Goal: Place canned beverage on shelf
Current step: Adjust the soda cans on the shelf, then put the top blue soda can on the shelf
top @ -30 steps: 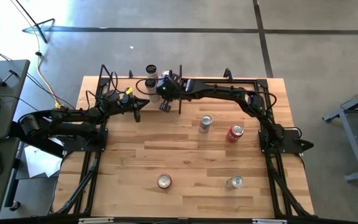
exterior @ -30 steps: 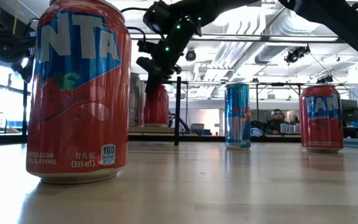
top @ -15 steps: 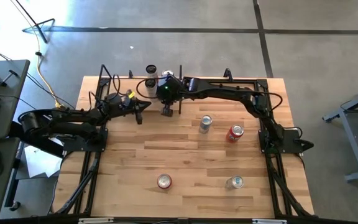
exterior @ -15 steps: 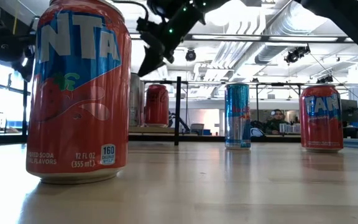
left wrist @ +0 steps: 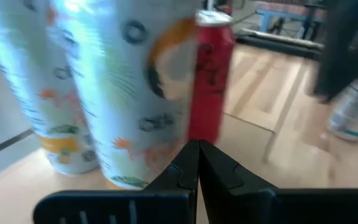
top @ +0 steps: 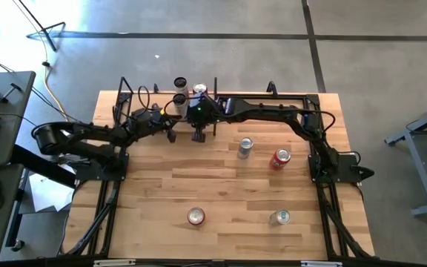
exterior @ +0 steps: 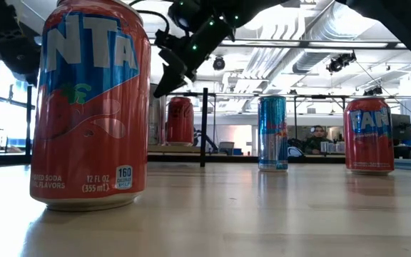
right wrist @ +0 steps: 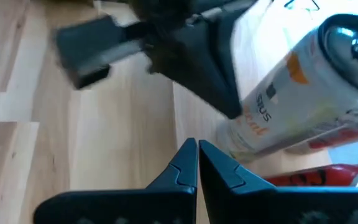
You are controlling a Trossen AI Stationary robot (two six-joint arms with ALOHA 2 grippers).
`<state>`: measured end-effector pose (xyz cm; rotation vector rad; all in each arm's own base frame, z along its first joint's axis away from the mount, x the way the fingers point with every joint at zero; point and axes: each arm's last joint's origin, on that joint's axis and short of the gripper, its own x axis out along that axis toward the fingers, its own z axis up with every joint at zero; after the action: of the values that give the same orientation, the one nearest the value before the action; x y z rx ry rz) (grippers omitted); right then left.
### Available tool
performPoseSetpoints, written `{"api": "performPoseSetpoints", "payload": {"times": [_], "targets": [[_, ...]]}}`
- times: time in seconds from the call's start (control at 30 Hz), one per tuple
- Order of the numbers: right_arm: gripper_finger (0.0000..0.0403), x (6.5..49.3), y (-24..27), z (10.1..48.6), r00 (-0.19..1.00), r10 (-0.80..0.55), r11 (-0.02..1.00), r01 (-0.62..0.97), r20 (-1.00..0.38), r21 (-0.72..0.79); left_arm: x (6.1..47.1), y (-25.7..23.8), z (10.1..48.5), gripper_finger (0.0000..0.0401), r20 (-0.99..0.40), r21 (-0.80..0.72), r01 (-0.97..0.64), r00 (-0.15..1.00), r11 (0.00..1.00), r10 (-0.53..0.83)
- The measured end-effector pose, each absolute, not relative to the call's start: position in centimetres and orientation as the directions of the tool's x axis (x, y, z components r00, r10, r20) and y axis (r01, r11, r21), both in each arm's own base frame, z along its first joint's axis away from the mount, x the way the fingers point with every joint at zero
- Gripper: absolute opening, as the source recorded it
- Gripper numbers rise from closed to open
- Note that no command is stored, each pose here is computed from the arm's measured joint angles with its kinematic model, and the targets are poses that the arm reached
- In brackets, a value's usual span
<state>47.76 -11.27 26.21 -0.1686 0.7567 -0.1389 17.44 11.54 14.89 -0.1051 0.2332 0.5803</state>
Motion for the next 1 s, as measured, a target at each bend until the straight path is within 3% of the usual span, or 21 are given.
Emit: {"api": "performPoseSetpoints", "payload": {"times": [0.67,0.87,1.0], "targets": [[0.0,47.0,-10.1,27.2,0.698,-0.153,0.978,0.006,-0.699,-0.208,18.1,11.5,15.2,0.0,-0.218,-0.017,-0.56,0.81,0.828,0.544],[0.0,46.9,-9.5,27.7,0.705,-0.144,0.977,-0.009,-0.694,-0.212,17.6,10.8,15.8,0.0,-0.115,-0.018,-0.553,0.829,0.833,0.547],[0.0,47.1,-9.2,26.0,0.732,-0.104,0.978,-0.048,-0.673,-0.204,17.4,10.3,16.1,0.0,-0.091,-0.017,-0.537,0.841,0.843,0.534]]}}
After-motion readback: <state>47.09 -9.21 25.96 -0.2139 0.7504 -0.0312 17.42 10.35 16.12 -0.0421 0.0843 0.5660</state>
